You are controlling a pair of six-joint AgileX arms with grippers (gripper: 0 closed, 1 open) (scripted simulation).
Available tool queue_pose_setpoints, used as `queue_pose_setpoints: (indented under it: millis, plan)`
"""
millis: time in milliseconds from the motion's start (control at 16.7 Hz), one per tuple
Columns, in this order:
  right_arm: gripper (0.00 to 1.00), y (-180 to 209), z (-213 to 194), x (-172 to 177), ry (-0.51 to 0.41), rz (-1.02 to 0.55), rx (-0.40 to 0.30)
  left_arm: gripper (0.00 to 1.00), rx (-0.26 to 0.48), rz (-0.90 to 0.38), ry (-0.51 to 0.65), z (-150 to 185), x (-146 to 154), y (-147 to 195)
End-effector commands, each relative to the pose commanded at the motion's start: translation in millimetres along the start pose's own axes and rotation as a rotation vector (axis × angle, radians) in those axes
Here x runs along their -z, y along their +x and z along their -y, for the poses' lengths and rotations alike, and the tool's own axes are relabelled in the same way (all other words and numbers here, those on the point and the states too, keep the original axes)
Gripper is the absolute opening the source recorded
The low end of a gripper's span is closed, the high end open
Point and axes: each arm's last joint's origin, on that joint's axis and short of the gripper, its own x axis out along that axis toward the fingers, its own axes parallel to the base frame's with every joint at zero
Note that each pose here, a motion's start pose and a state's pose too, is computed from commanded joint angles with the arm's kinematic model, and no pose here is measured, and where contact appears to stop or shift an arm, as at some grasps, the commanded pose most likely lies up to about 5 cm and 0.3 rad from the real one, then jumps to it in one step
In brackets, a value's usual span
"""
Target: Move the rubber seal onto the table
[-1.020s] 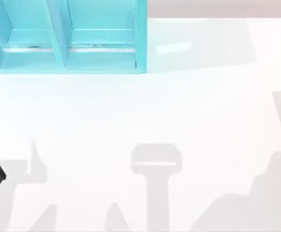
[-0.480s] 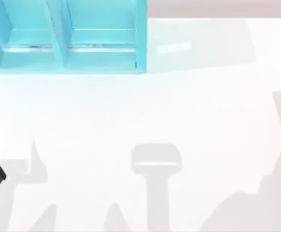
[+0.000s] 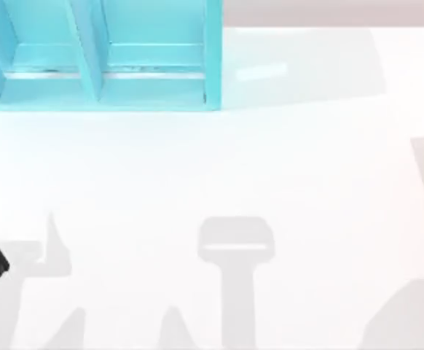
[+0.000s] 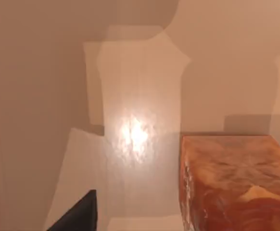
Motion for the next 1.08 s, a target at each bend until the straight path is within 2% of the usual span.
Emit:
queue_pose_setpoints:
  millis: [180,420,1080]
  plan:
    - [1.0,15.7,-0.4,0.1,0.0,-0.005,-0.003,1.0,0.0,0.0,0.0,0.0,0.0,0.0]
    - [1.0,15.8,-0.4,0.1,0.0,-0.005,-0.003,1.0,0.0,0.0,0.0,0.0,0.0,0.0]
    - [0.17,15.8,-0.4,0.1,0.0,-0.005,-0.003,1.0,0.0,0.0,0.0,0.0,0.0,0.0]
